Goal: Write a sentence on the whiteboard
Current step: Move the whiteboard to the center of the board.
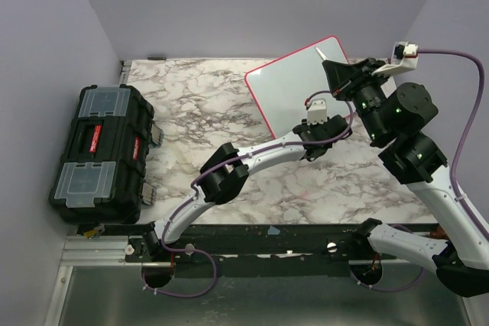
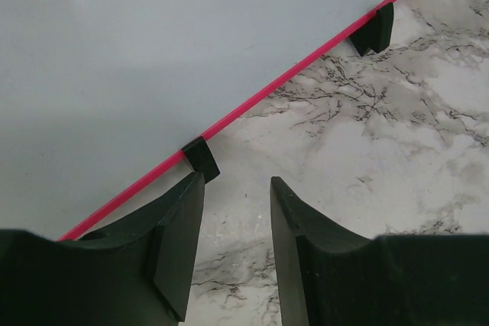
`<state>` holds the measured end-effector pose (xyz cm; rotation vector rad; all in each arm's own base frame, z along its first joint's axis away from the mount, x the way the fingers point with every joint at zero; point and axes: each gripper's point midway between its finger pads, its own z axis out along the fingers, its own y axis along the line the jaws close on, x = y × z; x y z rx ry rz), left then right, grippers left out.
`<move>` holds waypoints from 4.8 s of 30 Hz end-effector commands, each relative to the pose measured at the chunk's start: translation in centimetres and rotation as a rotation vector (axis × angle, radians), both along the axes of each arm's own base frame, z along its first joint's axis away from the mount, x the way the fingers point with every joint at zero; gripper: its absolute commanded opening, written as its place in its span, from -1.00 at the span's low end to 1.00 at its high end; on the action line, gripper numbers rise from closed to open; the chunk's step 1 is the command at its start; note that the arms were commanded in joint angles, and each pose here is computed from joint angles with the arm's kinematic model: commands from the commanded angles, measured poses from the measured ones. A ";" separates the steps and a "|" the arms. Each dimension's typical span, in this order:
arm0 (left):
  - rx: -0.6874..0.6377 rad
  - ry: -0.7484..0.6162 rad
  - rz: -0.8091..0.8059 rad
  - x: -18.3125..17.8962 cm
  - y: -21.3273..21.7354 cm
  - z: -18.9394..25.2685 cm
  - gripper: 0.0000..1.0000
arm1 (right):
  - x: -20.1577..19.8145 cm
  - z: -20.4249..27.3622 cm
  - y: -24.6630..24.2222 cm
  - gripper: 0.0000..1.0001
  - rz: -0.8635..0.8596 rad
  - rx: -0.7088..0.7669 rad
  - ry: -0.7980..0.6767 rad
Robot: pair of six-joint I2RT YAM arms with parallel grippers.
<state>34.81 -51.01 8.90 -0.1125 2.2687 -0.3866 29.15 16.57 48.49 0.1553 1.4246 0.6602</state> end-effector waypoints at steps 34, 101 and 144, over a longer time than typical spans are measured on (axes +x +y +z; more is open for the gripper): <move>0.128 0.112 0.237 -1.2 10.3 -3.6 -0.36 | -1.1 -2.0 2.1 -0.98 0.136 -0.061 0.009; -0.431 -0.341 -0.557 4.5 20.8 10.5 0.47 | 34.7 -30.7 -26.6 -0.99 -0.455 0.285 0.407; -0.471 -0.199 -0.643 5.7 19.1 4.8 -0.38 | 30.5 -41.0 -20.2 -0.99 0.054 0.338 0.646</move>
